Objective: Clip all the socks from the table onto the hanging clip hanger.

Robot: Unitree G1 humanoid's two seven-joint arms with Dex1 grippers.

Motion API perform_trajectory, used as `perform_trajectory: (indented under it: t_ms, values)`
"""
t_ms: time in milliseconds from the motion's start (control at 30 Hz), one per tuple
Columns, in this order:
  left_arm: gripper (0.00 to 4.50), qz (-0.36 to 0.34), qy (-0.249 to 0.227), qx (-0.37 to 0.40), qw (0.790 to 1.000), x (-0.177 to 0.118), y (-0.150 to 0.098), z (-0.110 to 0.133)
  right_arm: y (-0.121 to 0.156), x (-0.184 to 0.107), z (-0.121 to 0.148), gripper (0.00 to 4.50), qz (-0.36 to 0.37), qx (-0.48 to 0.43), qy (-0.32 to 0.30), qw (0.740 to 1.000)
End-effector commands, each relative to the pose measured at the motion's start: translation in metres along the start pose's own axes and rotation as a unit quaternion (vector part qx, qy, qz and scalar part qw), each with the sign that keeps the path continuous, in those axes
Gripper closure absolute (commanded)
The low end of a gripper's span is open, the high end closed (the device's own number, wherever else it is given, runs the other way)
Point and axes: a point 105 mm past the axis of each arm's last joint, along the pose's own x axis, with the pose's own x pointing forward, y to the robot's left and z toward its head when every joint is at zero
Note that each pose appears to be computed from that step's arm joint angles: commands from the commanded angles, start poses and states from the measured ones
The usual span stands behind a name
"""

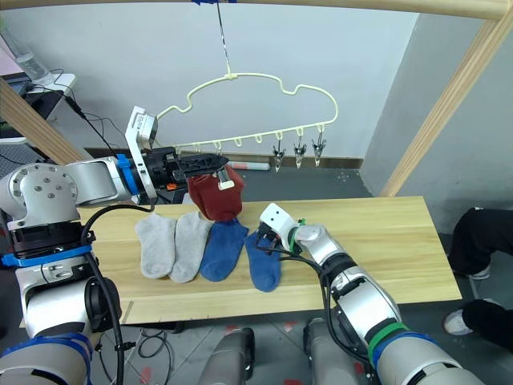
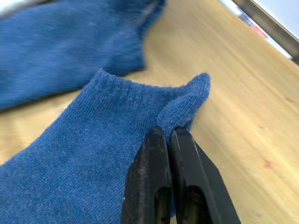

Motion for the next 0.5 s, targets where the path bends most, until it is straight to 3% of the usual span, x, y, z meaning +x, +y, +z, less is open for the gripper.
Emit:
perform_trajectory:
  t_ms: [33,267,500]
  values:
    - [4.41,0.004,0.002,-0.008,1.0,0.001,0.002,-0.002,0.009,-0.026,0.043,4.47,0.062,-0.017,-0.105,0.992]
    - [4.41,0.007,0.005,-0.018,1.0,-0.001,0.007,-0.005,0.042,-0.11,0.106,4.47,0.158,0.042,-0.218,0.962]
    - [4.41,0.001,-0.004,-0.023,1.0,0.001,0.007,0.0,0.06,-0.13,0.126,4.47,0.181,0.079,-0.234,0.952]
